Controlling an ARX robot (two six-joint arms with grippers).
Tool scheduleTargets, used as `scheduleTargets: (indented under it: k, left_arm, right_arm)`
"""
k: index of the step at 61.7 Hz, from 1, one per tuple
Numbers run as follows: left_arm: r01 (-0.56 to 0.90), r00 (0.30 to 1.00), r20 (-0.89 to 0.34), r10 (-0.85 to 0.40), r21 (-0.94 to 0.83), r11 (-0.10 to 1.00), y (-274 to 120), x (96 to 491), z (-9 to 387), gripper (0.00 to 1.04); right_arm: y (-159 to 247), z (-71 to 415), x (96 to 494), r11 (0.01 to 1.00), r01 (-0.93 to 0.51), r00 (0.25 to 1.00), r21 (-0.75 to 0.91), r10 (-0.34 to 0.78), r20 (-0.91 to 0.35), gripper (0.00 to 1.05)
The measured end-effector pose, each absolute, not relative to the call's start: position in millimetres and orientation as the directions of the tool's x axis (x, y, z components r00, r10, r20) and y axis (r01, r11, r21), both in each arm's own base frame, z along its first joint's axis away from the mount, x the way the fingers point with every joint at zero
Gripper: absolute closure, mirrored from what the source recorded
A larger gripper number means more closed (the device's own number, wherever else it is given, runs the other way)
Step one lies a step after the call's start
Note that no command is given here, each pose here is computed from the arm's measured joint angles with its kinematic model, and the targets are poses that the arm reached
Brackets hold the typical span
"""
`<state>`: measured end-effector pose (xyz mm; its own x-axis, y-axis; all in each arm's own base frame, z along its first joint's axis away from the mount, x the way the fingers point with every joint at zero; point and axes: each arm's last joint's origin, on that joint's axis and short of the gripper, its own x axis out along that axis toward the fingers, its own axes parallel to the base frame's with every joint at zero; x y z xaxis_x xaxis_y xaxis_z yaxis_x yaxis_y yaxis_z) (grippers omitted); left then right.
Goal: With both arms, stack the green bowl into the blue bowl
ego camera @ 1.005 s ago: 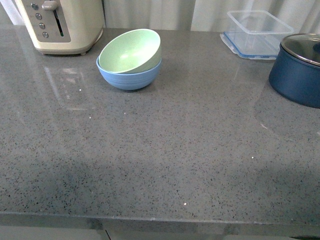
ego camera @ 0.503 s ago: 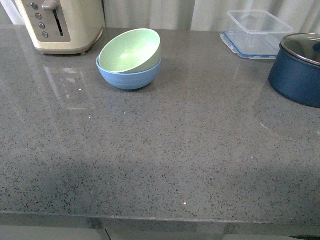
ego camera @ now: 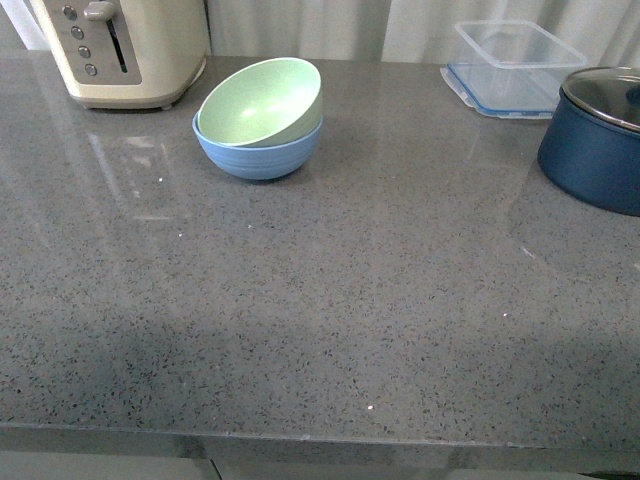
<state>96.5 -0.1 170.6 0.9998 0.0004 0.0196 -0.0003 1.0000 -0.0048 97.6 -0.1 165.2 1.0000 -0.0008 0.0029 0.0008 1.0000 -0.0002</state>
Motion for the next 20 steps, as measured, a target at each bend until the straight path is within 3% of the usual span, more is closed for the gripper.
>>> scheduleTargets:
  k: [20]
  left_arm:
    - [0.0,1.0,0.02,0.0,-0.005,1.0,-0.1,96.5,170.6,0.07]
  right_arm:
    - [-0.1,165.2,97.6,1.0,0.001,1.0,0.0,-0.001,0.003,0.1]
